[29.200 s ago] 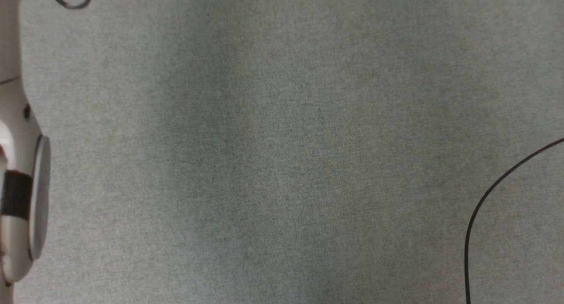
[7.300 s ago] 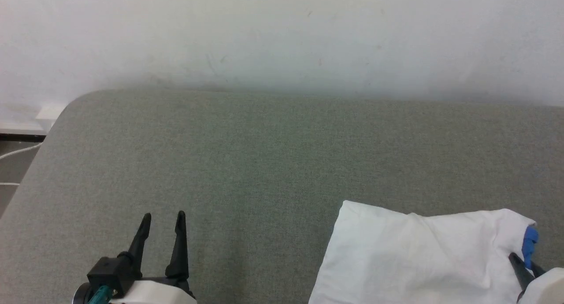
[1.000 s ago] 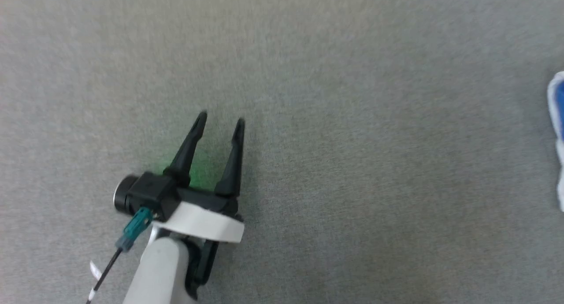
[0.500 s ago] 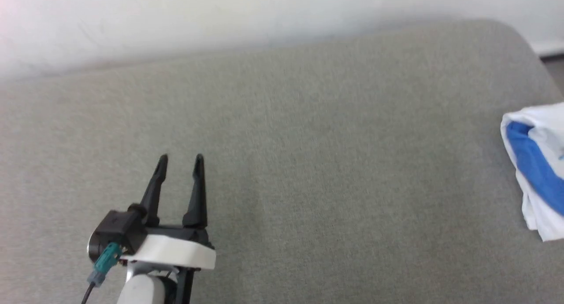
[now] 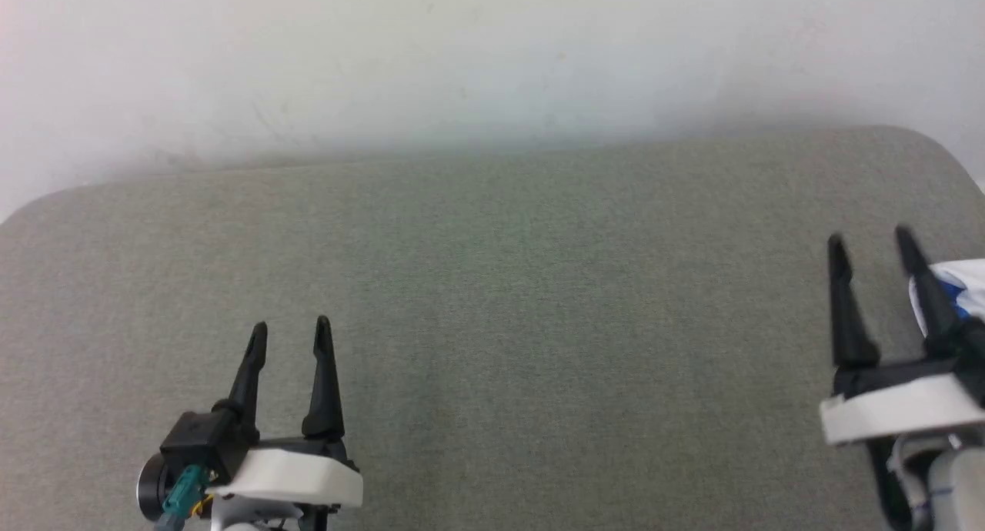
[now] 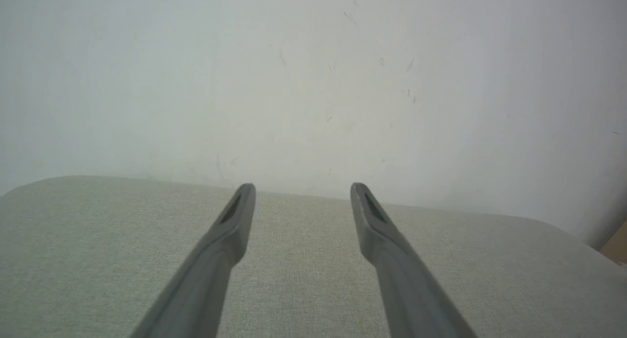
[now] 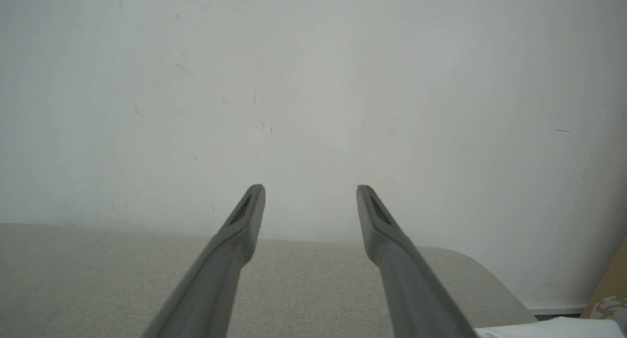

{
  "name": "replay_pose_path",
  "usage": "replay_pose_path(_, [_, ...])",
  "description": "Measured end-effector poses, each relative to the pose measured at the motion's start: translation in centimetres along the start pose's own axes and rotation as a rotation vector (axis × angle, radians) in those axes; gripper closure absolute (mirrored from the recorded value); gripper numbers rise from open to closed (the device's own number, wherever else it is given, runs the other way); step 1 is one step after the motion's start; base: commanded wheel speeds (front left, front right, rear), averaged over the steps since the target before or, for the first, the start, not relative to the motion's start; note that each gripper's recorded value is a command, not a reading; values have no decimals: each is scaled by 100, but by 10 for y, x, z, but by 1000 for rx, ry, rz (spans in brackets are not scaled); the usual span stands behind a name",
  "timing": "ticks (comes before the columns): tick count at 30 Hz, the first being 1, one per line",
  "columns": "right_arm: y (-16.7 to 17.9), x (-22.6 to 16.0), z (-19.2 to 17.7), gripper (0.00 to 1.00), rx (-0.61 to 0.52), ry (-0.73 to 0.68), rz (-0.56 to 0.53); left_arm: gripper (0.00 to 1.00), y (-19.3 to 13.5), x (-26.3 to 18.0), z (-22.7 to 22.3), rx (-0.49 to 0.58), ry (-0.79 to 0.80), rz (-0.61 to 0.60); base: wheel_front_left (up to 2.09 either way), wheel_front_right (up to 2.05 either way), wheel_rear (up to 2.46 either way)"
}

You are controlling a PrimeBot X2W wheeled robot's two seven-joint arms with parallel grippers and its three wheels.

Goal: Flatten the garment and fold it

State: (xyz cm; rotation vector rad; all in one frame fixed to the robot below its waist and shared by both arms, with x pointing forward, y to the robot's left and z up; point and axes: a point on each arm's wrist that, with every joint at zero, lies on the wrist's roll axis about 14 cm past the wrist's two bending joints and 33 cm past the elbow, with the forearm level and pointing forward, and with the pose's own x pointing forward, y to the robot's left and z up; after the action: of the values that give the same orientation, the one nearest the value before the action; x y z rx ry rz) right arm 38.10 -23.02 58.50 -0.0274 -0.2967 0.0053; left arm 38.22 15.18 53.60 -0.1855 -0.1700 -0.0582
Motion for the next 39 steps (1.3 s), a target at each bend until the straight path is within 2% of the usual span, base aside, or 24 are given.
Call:
replay_pose_path(5, [23, -24, -24, 0, 62, 72, 3, 0, 12, -13, 0, 16, 7, 44, 0, 0, 0])
replay_pose_path(11, [36, -37, -40, 0, 74, 126, 16, 0, 19, -23, -10, 37, 44, 64, 0, 0, 0])
replay_pose_path(39, [43, -35, -42, 0, 89, 130, 30, 0, 22, -26, -11, 24, 49, 77, 0, 0, 0])
